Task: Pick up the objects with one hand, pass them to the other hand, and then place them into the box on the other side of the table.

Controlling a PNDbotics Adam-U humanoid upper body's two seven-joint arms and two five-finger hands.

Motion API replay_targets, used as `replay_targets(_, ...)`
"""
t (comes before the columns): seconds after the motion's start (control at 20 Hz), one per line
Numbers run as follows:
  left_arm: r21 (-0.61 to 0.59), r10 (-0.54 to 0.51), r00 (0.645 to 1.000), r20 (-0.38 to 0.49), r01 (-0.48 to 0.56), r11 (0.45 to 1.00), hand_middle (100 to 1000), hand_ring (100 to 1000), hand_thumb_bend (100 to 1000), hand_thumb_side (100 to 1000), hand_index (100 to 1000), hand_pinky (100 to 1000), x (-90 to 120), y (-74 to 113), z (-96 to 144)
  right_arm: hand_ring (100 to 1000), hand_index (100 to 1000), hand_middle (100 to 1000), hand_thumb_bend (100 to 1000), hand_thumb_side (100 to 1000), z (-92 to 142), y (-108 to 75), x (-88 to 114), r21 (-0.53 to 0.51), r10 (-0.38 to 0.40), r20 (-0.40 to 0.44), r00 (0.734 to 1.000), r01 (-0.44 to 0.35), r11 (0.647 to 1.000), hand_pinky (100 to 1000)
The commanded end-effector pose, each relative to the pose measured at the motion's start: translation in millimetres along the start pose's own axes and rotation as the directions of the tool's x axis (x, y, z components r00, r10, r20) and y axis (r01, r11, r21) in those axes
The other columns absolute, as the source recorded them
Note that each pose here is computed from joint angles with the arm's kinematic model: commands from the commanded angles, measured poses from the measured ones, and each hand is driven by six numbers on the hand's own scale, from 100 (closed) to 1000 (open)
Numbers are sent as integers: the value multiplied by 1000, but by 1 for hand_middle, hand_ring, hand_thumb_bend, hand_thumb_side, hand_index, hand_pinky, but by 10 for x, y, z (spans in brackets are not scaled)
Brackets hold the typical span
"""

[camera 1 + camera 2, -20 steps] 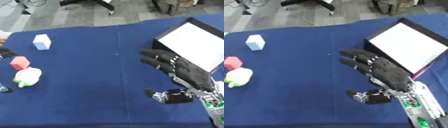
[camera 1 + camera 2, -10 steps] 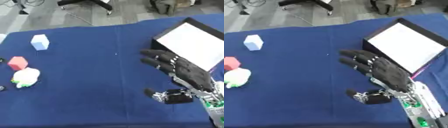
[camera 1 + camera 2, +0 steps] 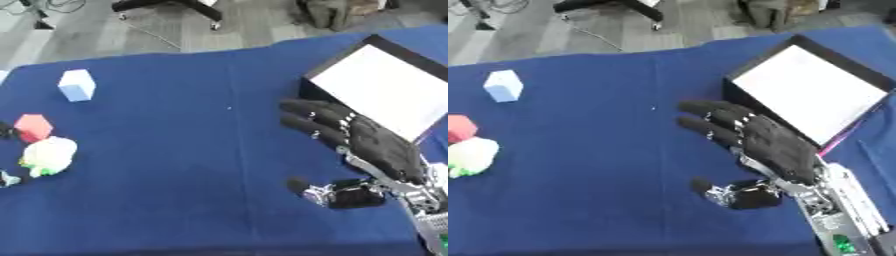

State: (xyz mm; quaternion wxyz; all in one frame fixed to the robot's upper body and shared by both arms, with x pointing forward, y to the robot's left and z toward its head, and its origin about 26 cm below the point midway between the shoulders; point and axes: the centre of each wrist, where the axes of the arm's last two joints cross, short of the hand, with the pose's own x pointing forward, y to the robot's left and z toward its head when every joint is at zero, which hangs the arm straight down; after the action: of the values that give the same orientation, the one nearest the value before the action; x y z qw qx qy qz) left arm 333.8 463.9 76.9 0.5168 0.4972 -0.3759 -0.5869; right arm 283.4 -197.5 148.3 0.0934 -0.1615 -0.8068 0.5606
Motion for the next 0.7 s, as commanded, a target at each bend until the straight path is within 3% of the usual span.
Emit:
replay_targets(0.05,32,-29,999,-23,30,999,652,710,577,297,832,793,-58,82,-19,963,1000,990,317,235,-21,-73,14,-14,17,15,1000,-17,1000,897)
replay_targets(0.55,54,9,1000,4,-9,999,581,646,458,275,753,777,141,-56,-126,963,1000,990,310,239,-33,-71,19,-19,14,18,1000,-14,1000,897)
replay_targets(0.7,87,25,1000,13,-26,996,480,552,266,228,622,730,186,-56,-144,963,1000,991,306,241,-35,-72,18,-20,14,18,1000,-13,1000,898)
